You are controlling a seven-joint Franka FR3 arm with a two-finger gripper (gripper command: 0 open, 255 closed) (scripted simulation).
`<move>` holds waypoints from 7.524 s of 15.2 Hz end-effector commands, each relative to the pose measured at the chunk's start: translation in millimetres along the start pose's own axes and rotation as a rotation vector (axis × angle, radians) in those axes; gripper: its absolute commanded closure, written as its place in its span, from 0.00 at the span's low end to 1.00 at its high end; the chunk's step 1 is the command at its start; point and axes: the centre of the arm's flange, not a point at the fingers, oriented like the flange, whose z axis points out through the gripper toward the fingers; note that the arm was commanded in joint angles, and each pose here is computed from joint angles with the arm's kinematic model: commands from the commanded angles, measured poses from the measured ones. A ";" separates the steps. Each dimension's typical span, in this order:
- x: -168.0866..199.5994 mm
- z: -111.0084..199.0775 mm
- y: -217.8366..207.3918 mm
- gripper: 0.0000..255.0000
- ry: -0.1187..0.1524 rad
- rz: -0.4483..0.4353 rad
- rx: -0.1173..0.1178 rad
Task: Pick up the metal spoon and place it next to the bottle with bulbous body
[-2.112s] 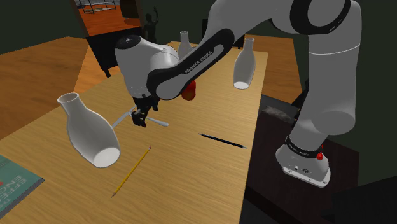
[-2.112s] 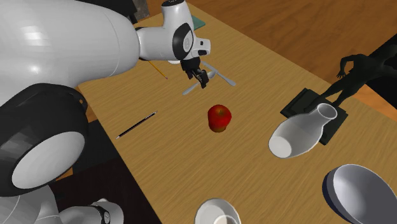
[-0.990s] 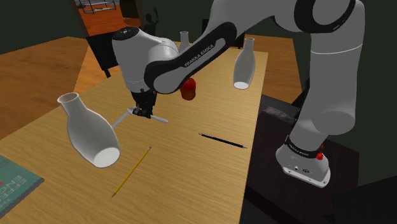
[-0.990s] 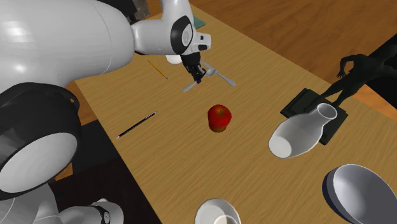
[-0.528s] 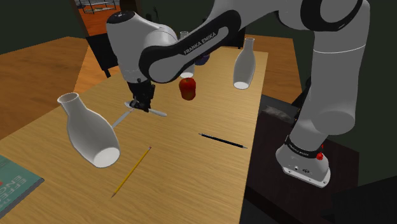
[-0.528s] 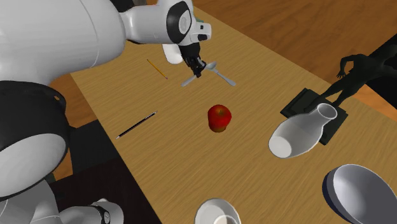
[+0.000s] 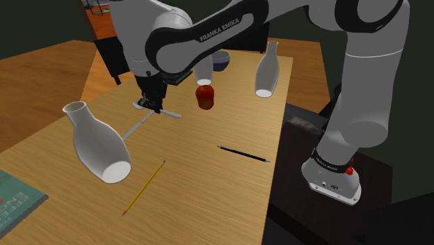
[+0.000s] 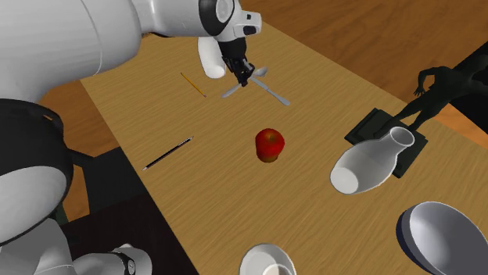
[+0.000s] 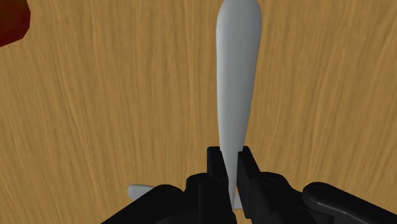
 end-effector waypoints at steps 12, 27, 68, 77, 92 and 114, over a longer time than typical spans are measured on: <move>9.9 -67.8 9.9 1.00 0.000 0.000 0.000; 21.2 -145.3 21.8 1.00 0.000 0.000 0.000; -114.5 -195.7 342.8 1.00 0.000 0.000 0.000; -142.1 -165.7 389.1 1.00 0.000 0.000 0.000; -153.3 -88.2 377.2 1.00 0.000 0.000 0.000; -169.8 25.4 359.7 1.00 0.000 0.000 0.000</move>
